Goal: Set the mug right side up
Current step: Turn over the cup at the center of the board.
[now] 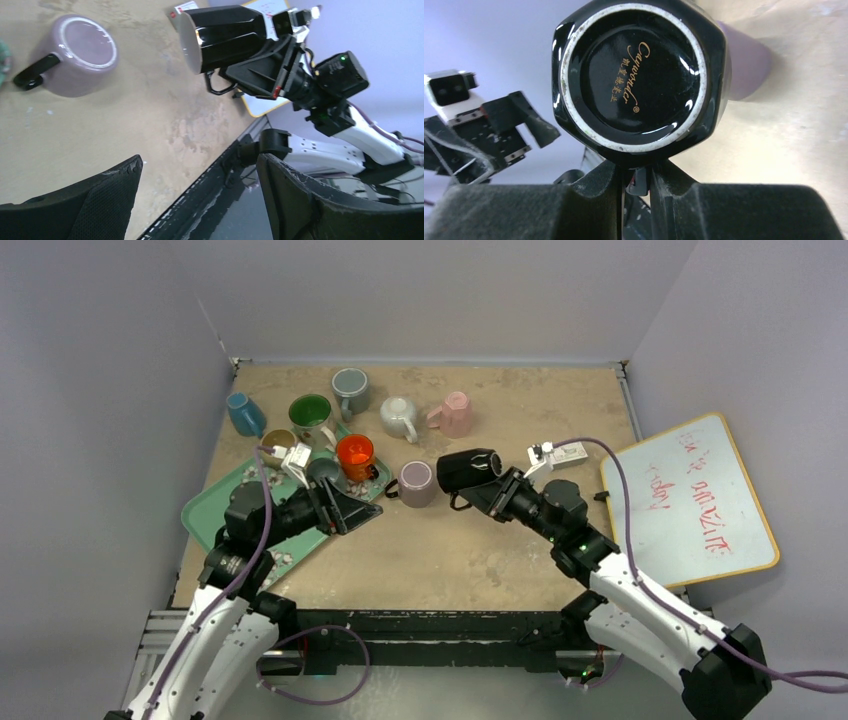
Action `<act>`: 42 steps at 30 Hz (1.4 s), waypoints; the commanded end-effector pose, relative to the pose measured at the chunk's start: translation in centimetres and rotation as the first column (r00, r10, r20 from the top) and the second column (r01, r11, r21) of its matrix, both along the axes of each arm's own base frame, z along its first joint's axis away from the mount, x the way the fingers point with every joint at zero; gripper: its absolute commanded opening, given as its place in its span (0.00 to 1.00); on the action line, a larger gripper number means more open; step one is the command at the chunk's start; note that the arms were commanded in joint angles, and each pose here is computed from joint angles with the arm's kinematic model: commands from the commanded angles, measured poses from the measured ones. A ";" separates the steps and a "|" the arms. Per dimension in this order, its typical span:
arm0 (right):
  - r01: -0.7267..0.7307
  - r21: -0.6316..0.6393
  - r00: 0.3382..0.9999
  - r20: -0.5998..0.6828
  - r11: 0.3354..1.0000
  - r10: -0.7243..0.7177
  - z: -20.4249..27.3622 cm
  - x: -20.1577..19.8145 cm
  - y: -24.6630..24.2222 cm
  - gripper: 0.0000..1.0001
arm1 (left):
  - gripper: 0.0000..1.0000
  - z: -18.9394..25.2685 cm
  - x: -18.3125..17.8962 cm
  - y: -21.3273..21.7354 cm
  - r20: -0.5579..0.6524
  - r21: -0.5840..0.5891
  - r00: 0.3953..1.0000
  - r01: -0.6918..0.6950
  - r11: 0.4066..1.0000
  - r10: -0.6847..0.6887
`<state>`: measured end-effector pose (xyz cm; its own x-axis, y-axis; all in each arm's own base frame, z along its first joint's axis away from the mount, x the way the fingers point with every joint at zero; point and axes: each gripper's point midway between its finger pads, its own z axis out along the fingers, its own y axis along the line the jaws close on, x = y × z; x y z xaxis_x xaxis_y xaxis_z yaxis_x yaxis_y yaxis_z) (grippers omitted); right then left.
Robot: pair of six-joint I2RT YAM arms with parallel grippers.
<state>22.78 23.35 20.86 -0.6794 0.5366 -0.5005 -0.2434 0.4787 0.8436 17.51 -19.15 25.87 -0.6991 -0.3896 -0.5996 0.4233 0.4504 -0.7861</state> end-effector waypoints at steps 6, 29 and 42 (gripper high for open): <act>-0.215 0.289 0.954 0.265 0.933 0.138 10.8 -2.9 4.8 0.00 | 0.82 2.8 -0.8 -2.2 0.072 -0.237 0.986 0.163 0.958 -0.150; -0.374 0.415 0.902 0.373 0.829 0.219 17.0 -5.2 10.8 0.00 | 0.67 3.7 -1.3 -2.6 0.107 -0.418 0.973 0.231 0.879 -0.206; -0.417 0.446 0.888 0.386 0.792 0.250 17.8 -5.8 12.7 0.00 | 0.55 5.4 -0.5 -2.5 0.136 -0.471 0.975 0.219 0.854 -0.175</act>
<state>18.13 36.95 29.65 -0.7940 0.4399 -0.4196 -0.4441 0.0516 0.8945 17.13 -21.83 29.16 -0.7854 -0.4750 -0.3969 0.4679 -0.0357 -0.8831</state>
